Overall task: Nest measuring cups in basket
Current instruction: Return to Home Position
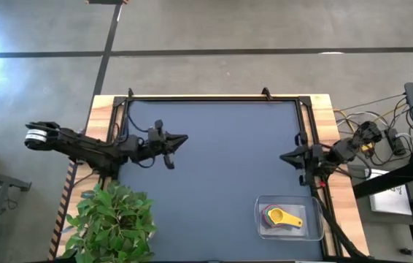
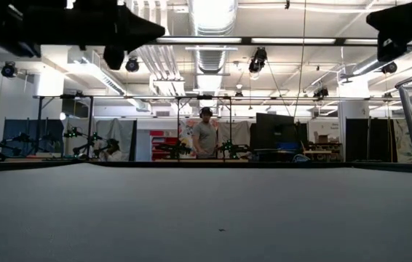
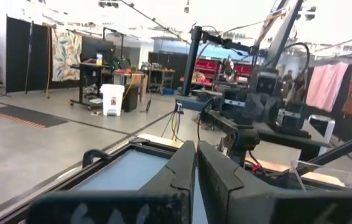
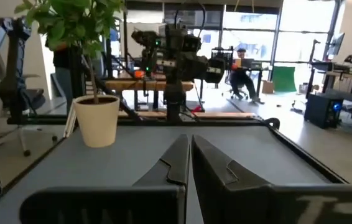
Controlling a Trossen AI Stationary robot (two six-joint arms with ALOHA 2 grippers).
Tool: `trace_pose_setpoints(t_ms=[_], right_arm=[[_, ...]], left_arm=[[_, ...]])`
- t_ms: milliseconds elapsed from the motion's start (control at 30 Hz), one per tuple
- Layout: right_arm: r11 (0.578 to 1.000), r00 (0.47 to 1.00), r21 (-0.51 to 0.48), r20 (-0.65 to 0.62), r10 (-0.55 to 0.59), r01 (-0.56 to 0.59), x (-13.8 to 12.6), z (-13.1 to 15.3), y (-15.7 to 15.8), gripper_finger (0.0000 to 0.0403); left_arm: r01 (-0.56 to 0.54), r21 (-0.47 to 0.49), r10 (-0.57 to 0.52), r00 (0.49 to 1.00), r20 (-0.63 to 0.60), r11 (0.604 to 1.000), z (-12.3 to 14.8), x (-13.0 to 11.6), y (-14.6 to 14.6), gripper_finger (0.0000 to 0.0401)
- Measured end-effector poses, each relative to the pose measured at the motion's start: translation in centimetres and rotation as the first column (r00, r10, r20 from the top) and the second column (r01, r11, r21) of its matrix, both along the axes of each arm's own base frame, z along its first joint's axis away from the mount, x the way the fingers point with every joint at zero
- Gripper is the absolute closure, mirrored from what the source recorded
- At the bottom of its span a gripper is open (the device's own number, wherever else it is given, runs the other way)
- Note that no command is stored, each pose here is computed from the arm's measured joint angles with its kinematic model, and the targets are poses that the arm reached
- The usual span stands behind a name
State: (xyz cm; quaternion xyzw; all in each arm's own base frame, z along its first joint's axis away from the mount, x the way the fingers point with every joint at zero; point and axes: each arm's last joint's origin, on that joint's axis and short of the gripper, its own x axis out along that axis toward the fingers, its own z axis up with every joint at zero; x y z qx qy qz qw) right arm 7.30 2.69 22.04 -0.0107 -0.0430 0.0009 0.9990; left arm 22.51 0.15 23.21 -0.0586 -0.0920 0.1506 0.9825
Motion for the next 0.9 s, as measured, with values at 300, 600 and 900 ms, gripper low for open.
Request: trace_pose_setpoints(t_ms=[300,600,900], right_arm=[[1.0,0.999,-0.028,-0.036,-0.001,0.0,0.8,-2.6,0.5,0.0394],[0.999,0.997,-0.03,-0.059,0.041,-0.043,1.5,-4.7,1.0,0.0394],[0.998,0.995,0.016,-0.072,0.066,-0.065,1.6,-4.8,1.1,0.0394]], left_arm=[[0.006,-0.027,-0.004,0.997,0.071,1.0,-2.8,-3.4,0.1,0.0401],[0.065,-0.07,-0.059,0.995,0.083,0.995,-6.1,-6.5,0.1,0.0401],[0.121,0.015,-0.122,0.992,0.044,0.993,-5.5,-7.3,0.0,0.0401]])
